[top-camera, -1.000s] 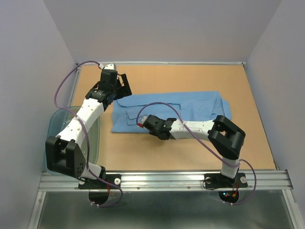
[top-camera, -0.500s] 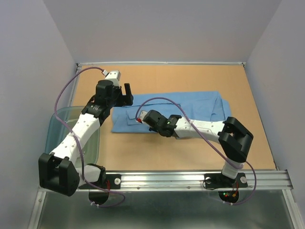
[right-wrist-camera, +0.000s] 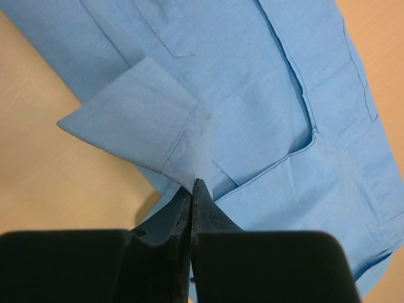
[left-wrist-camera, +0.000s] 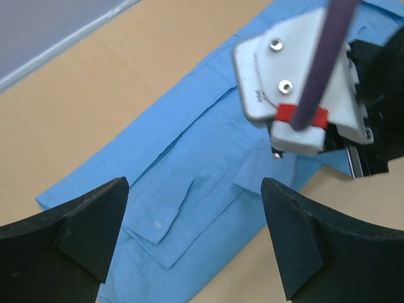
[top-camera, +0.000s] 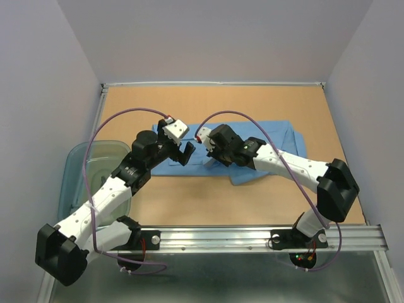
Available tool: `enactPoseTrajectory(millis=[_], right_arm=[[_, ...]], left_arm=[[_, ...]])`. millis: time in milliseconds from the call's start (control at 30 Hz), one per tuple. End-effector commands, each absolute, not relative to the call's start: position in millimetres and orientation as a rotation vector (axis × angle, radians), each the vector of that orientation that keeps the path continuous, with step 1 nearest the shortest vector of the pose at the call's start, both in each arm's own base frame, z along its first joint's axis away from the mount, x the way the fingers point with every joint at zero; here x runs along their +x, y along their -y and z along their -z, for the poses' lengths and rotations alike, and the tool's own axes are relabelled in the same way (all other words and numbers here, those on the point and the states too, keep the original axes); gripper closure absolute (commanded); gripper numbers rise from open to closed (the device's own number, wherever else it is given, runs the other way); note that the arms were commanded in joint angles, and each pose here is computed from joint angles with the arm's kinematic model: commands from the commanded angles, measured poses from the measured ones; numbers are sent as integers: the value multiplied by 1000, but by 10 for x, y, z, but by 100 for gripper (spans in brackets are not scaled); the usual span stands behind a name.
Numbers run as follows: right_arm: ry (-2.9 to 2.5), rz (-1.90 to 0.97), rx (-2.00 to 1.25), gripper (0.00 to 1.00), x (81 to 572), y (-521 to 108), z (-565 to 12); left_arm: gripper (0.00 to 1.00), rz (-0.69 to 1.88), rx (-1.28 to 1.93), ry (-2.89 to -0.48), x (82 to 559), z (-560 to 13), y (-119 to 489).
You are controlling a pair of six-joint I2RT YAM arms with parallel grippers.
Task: Fold and stack the long sleeve shirts
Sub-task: Fold the shirt
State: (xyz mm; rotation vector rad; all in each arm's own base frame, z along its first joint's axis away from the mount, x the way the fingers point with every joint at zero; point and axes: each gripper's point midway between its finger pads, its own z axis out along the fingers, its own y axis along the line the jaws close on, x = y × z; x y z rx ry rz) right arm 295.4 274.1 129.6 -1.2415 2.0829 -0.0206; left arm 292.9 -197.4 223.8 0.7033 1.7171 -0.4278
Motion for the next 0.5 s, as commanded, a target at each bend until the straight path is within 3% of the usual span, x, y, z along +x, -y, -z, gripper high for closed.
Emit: enactPoseTrajectory(millis=[0,467], right_arm=[[-2012,-112,-1177,99,2953,-2858,-1726],[-1985,-224,-1123,99,2870,-2791,-1964]], left_arm=[[4,344,941,-1487,2820,-2392,2095],[9,513,1099,-1371,2426,-2205,2407]])
